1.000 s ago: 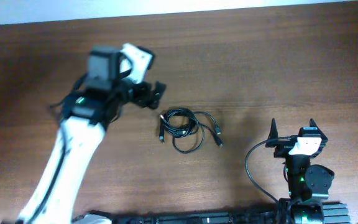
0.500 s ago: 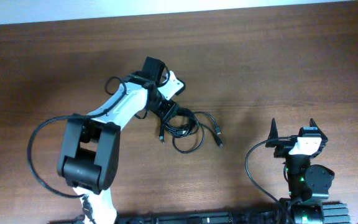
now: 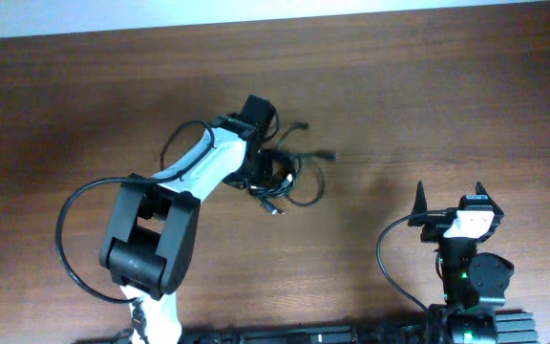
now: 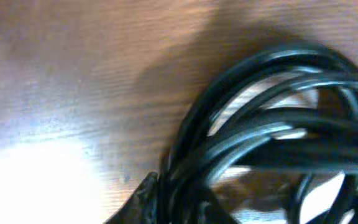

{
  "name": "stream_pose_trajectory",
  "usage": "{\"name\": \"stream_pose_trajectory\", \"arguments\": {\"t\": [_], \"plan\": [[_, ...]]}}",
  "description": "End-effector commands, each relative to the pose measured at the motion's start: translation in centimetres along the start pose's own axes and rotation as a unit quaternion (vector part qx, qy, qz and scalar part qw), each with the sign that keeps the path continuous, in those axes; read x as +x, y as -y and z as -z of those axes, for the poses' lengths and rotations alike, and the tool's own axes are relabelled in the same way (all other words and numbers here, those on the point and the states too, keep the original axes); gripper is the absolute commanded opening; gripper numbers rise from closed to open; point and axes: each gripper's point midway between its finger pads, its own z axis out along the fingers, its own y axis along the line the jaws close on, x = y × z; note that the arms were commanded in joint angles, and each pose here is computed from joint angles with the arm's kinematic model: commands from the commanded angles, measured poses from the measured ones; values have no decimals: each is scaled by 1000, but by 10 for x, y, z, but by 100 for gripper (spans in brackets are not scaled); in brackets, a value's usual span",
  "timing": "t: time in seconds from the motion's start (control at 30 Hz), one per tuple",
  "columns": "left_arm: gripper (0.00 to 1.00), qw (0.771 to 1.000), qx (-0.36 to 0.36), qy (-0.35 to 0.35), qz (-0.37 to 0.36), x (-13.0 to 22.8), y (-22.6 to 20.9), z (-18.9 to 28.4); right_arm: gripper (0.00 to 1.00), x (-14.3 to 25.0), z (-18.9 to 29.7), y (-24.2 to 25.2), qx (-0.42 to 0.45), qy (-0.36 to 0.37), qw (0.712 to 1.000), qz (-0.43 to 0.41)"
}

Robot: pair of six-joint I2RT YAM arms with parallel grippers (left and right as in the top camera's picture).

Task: Untangle cables
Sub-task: 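Reach the left gripper down and grasp the black cable bundle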

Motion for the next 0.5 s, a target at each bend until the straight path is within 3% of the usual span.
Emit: {"name": "stream_pose_trajectory", "arguments": {"t": [0.0, 0.17, 0.27, 0.3, 0.37, 0.47], "plan": [[99, 998, 15, -31, 47, 6, 1, -2, 99, 3, 0, 0, 2, -2, 1000, -2], [96, 992, 37, 39, -115, -47, 7, 42, 98, 3, 0, 0, 2, -2, 1000, -2], [51, 986, 32, 30, -159, -43, 4, 38, 98, 3, 0, 0, 2, -2, 1000, -2], [43, 987, 30, 22, -158, -38, 1, 33, 99, 3, 0, 0, 2, -2, 1000, -2], [54, 987, 26, 5, -158, -26, -4, 23, 98, 3, 0, 0, 2, -2, 1000, -2], [56, 987, 22, -12, -157, -12, -10, 10, 98, 3, 0, 0, 2, -2, 1000, -2]]}}
